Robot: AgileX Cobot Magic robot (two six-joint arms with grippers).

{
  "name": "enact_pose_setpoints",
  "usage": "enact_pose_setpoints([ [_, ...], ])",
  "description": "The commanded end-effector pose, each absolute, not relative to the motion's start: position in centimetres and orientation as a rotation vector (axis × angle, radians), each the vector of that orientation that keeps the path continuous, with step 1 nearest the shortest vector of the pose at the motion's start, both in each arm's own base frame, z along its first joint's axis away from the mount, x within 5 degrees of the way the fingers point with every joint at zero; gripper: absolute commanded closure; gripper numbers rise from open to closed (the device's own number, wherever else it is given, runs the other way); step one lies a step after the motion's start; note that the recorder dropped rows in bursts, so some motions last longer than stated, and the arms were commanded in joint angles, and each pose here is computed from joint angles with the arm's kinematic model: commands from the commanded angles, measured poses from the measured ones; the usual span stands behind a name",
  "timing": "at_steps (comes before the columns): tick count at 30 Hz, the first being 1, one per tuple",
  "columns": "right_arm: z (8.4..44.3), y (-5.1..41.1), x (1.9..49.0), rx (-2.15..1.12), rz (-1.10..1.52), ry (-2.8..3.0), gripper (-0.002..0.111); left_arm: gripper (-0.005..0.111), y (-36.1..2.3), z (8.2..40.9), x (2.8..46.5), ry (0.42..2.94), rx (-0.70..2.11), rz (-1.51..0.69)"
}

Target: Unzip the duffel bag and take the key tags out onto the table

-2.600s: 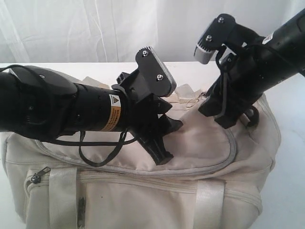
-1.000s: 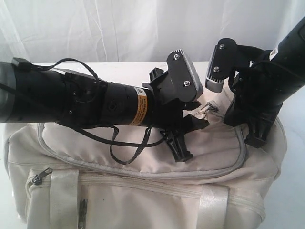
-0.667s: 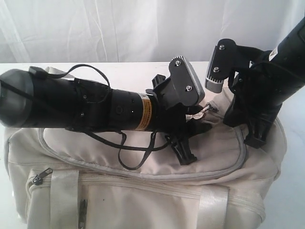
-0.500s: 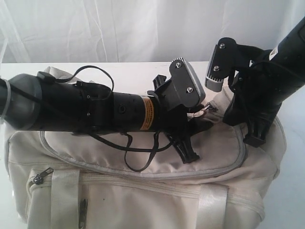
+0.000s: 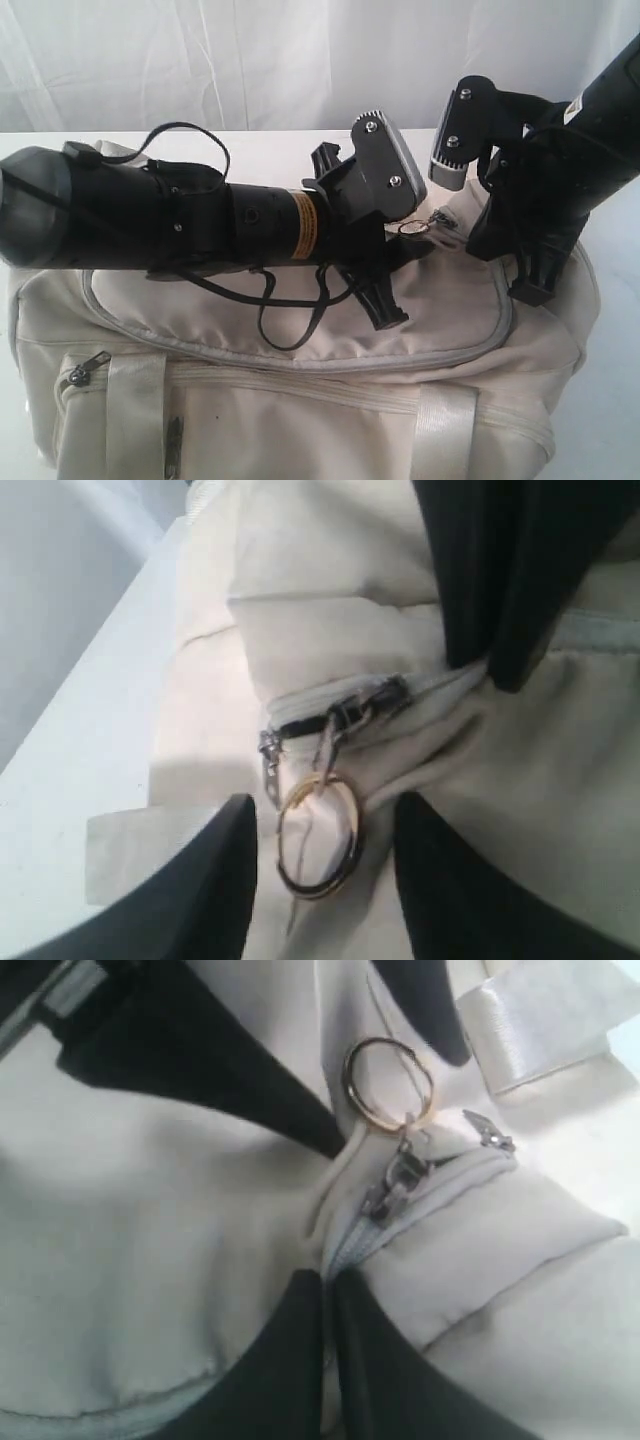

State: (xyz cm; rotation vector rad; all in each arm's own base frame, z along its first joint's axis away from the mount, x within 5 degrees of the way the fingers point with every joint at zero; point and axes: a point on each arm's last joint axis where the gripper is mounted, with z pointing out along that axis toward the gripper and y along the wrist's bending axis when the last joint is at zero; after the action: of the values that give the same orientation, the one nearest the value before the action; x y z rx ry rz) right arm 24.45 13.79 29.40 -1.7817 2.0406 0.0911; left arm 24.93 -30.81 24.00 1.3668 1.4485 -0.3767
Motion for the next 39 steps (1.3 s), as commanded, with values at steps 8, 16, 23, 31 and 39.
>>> enact_pose_setpoints([
  [8,29.6,13.7,24.1,-1.801,0.096,2.031,0.108,0.058,-29.9,26.0,24.7,1.454,1.343,-0.315],
  [16,29.6,13.7,24.1,-1.8,0.099,2.032,0.108,0.058,-30.3,23.8,25.4,1.474,1.384,-0.273],
  [23,29.6,13.7,24.0,-1.797,0.105,2.032,0.108,0.058,-31.0,23.5,25.3,1.428,1.379,-0.333],
  [31,29.7,13.8,24.0,-1.786,0.118,2.031,0.108,0.058,-31.4,23.6,25.1,1.413,1.336,-0.423],
  [39,29.7,13.9,24.1,-1.78,0.122,2.03,0.108,0.058,-32.6,23.0,23.8,1.377,1.391,-0.445],
])
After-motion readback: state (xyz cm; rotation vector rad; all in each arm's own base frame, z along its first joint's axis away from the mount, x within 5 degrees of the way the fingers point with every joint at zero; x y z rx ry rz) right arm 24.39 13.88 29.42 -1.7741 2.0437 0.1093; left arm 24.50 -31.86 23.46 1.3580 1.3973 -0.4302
